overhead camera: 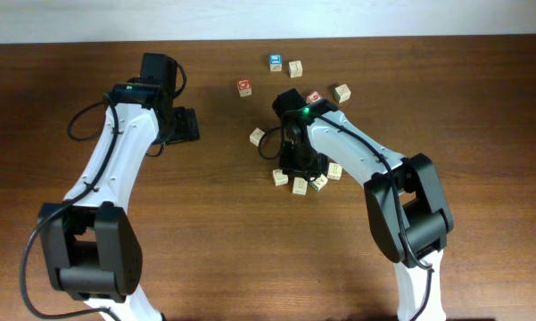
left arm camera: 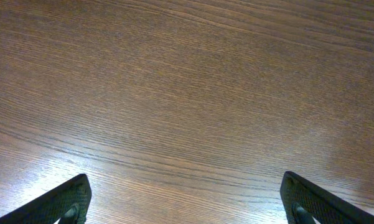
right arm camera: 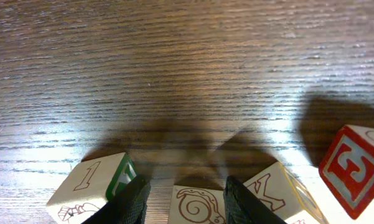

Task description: Rotate 4 blocks

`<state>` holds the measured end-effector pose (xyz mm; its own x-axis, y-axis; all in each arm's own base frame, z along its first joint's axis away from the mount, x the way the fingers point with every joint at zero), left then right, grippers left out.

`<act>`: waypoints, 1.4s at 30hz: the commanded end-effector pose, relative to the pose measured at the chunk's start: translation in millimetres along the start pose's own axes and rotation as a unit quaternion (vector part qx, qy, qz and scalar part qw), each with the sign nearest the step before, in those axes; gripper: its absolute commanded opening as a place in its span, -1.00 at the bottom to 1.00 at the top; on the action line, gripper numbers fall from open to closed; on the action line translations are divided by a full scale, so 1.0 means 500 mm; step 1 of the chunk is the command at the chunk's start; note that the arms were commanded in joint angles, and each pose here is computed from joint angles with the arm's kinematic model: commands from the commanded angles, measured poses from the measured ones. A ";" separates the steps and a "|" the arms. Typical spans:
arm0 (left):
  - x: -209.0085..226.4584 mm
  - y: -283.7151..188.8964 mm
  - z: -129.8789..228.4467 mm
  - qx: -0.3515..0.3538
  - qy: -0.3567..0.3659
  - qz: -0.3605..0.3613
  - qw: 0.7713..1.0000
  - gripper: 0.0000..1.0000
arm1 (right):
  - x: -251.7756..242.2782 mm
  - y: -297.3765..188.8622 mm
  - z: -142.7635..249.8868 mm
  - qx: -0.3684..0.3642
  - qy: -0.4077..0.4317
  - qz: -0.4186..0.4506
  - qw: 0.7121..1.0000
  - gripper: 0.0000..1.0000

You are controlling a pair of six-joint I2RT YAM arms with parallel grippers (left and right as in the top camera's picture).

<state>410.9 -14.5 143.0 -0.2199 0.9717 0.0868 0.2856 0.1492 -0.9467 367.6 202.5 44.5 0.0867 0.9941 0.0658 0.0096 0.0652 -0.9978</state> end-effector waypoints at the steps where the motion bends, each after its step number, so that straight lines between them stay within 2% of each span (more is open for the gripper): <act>1: 0.001 -0.004 -0.012 -0.007 0.005 -0.004 1.000 0.91 | 0.009 -0.001 -0.003 -0.007 -0.051 -0.008 0.999 -0.10; 3: 0.001 -0.004 -0.012 -0.007 0.005 -0.004 1.000 0.91 | 0.020 -0.030 -0.020 -0.019 -0.067 -0.021 0.997 -0.03; 5: 0.001 -0.004 -0.012 -0.007 0.005 -0.004 1.000 0.91 | 0.032 -0.102 -0.038 -0.029 -0.071 -0.038 0.996 0.04; 7: 0.001 -0.004 -0.012 -0.007 0.005 -0.004 1.000 0.90 | 0.029 -0.155 -0.029 -0.014 -0.068 -0.033 0.997 0.04; 8: 0.001 -0.004 -0.012 -0.007 0.005 -0.004 1.000 0.91 | 0.025 -0.169 -0.015 0.004 -0.067 -0.030 0.997 -0.30; 9: 0.001 -0.004 -0.012 -0.007 0.005 -0.004 1.000 0.90 | 0.022 -0.170 0.012 0.038 -0.065 -0.035 0.997 -0.51; 10: 0.001 -0.004 -0.012 -0.007 0.005 -0.004 1.000 0.91 | 0.013 -0.154 0.038 0.069 -0.063 -0.026 0.995 -0.62; 11: 0.001 -0.004 -0.012 -0.007 0.005 -0.004 1.000 0.91 | 0.006 -0.140 0.055 0.087 -0.063 -0.017 0.994 -0.64; 14: 0.001 -0.004 -0.012 -0.007 0.005 -0.004 1.000 0.90 | -0.017 -0.082 0.110 0.140 -0.062 0.007 0.988 -0.65; 17: 0.001 -0.004 -0.012 -0.007 0.005 -0.004 1.000 0.90 | -0.025 -0.050 0.128 0.151 -0.062 0.014 0.986 -0.65; 22: 0.001 -0.004 -0.012 -0.007 0.005 -0.004 1.000 0.91 | -0.035 -0.007 0.097 0.098 -0.081 0.036 0.991 -0.63; 29: 0.001 -0.004 -0.012 -0.007 0.005 -0.004 1.000 0.91 | -0.011 0.000 0.053 0.044 -0.186 0.009 0.982 -0.63; 37: 0.001 -0.004 -0.012 -0.007 0.005 -0.004 1.000 0.90 | -0.031 -0.046 0.041 0.056 -0.166 0.017 0.984 -0.63; 42: 0.001 -0.004 -0.012 -0.007 0.005 -0.004 1.000 0.90 | -0.047 -0.036 0.011 0.025 -0.165 0.042 0.985 -0.62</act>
<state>411.2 -14.5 143.6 -0.2200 0.9717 0.0864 0.2870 0.1491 -0.9463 353.7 182.4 56.1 -0.2373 0.9713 0.0163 -0.0682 0.0001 -0.9977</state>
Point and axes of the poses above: each gripper's point midway between its finger pads, its own y axis out along the fingers, its own x axis along the line the jaws close on, z = x × y, the point moved 3 cm from there along -y, back along the fingers
